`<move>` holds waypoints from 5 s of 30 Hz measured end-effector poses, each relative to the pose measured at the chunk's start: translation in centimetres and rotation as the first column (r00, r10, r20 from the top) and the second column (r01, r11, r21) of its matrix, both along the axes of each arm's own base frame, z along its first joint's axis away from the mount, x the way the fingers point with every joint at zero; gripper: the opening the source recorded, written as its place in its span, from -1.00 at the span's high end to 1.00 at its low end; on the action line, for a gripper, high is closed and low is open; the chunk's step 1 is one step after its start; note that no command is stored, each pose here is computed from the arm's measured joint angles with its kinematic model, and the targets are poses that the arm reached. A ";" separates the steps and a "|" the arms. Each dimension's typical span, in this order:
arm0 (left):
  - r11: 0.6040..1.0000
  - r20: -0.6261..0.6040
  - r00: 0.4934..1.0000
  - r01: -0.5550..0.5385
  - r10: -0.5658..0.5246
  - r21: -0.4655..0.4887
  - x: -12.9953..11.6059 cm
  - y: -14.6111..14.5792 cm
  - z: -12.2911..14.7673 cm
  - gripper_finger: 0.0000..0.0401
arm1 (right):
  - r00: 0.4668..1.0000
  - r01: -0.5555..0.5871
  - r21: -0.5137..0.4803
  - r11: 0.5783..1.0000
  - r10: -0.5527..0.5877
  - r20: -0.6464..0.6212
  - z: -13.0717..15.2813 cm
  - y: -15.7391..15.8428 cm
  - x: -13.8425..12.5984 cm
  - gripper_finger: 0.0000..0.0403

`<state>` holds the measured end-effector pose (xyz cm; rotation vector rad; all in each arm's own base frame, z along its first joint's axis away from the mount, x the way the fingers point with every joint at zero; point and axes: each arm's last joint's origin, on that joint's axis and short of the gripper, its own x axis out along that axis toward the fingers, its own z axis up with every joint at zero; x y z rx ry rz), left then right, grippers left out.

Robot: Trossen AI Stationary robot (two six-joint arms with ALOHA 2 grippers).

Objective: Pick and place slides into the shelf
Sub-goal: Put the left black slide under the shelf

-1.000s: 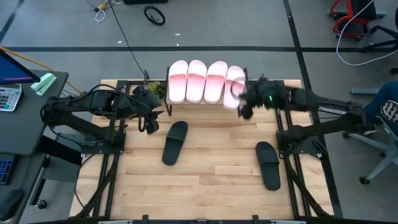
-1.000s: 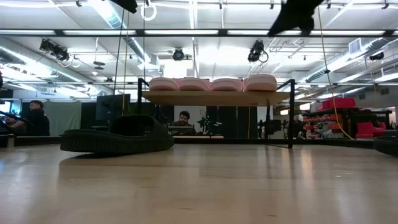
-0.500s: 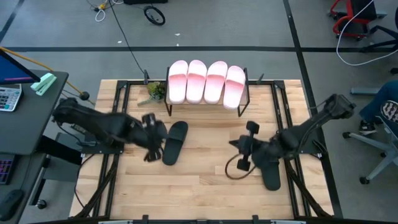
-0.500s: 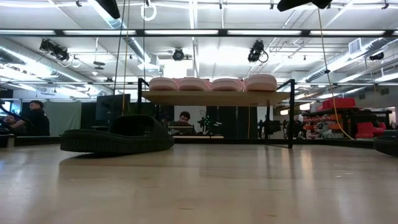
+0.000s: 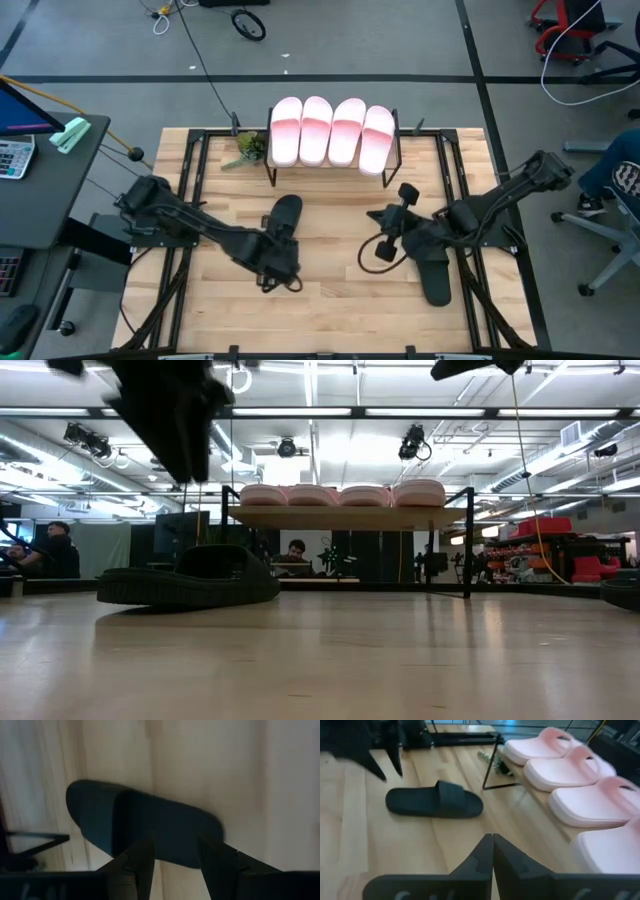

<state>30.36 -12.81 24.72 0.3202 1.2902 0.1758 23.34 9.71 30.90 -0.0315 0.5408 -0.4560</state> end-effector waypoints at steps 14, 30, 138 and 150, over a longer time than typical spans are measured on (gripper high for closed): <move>0.958 -0.176 0.984 0.013 0.039 0.286 3.6 4.6 -5.5 0.09 | 1.000 0.029 -0.023 0.999 -0.029 -0.003 0.2 -1.0 0.2 0.92; 0.950 -0.189 0.973 -0.072 0.134 0.304 3.6 6.5 -5.6 0.06 | 0.999 0.034 -0.019 0.999 -0.034 -0.002 0.2 -1.0 0.2 0.92; 0.890 0.193 0.886 -0.445 0.421 0.103 6.8 -1.1 -6.2 0.90 | 0.997 0.018 0.078 0.997 -0.012 -0.070 -2.9 1.6 -0.8 0.93; 0.798 0.016 0.801 -0.598 0.599 0.082 8.5 8.9 -7.0 0.91 | 0.996 0.017 0.073 0.997 -0.010 -0.084 -3.0 1.6 -0.8 0.93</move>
